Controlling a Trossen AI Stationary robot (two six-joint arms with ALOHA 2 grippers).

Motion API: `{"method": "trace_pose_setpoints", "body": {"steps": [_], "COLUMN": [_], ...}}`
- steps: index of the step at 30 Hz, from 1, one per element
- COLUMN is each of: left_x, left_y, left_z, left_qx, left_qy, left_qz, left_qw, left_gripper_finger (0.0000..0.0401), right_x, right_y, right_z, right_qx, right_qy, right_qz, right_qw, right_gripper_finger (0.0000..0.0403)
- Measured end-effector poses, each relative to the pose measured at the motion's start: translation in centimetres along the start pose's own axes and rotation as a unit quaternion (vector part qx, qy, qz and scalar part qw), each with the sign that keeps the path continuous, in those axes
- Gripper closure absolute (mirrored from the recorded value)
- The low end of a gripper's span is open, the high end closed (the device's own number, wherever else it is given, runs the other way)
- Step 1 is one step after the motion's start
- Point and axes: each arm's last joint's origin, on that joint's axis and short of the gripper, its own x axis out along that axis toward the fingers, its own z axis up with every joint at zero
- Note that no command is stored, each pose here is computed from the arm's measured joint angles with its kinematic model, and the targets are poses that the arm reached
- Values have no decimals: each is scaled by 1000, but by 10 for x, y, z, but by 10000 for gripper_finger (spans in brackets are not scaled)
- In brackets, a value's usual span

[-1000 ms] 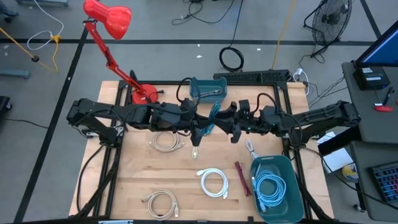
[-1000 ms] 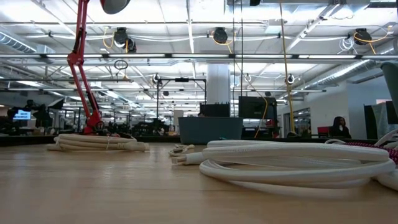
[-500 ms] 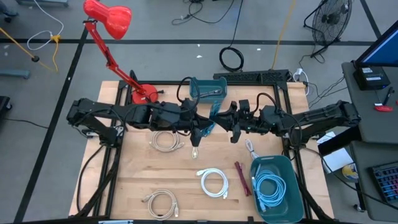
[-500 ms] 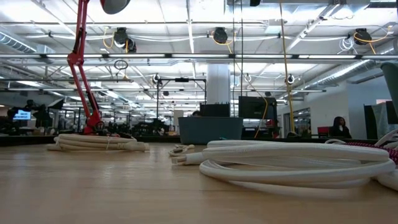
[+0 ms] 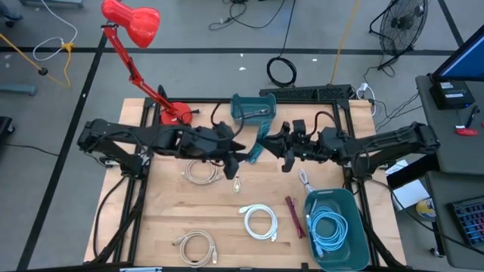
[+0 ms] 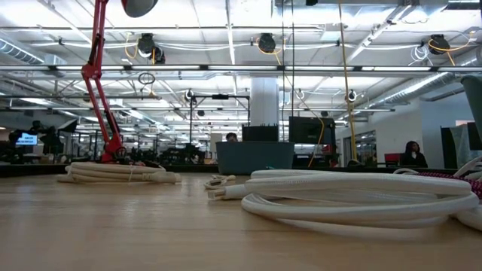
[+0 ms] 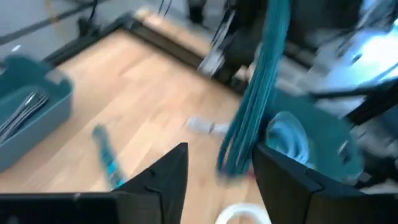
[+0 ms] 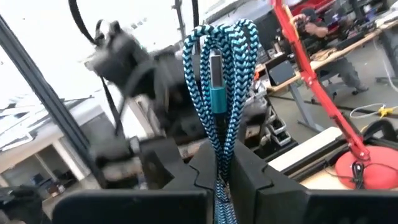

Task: Pick & Place USB Port
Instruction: Put the bottom blue and white charger cable into the top blue bin

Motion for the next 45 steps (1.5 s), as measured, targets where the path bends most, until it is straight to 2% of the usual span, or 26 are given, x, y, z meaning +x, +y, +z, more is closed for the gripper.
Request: {"method": "trace_pose_setpoints", "body": {"steps": [4, 9, 14, 20, 25, 33, 41, 45], "left_x": [-2, -12, -14, -15, -13, -8, -5, -4], "left_y": [2, -9, -14, -13, -7, 8, 20, 27], "left_z": [-10, -20, -24, -23, -19, -10, -5, -4], "left_qx": [8, 17, 26, 25, 12, -15, -19, -19], "left_qy": [42, 52, 35, 33, 25, 13, 17, 24], "left_qz": [24, 23, 43, 46, 63, 88, 111, 124], "left_qw": [999, 998, 998, 998, 998, 996, 994, 992], "left_gripper_finger": [211, 220, 234, 245, 245, 245, 245, 245], "right_x": [-5, -10, -10, -9, -11, -6, 34, 56], "right_y": [-5, -26, -65, -122, -174, -241, -271, -276], "right_z": [10, 22, 34, 52, 61, 58, 76, 86], "right_qx": [-10, -24, -19, -18, 6, 37, -20, -69], "right_qy": [-16, -28, -16, 3, 30, 82, 149, 213], "right_qz": [-34, -129, -208, -245, -258, -246, -219, -222], "right_qw": [999, 991, 978, 969, 966, 965, 964, 949], "right_gripper_finger": [393, 394, 394, 394, 394, 395, 395, 395]}}
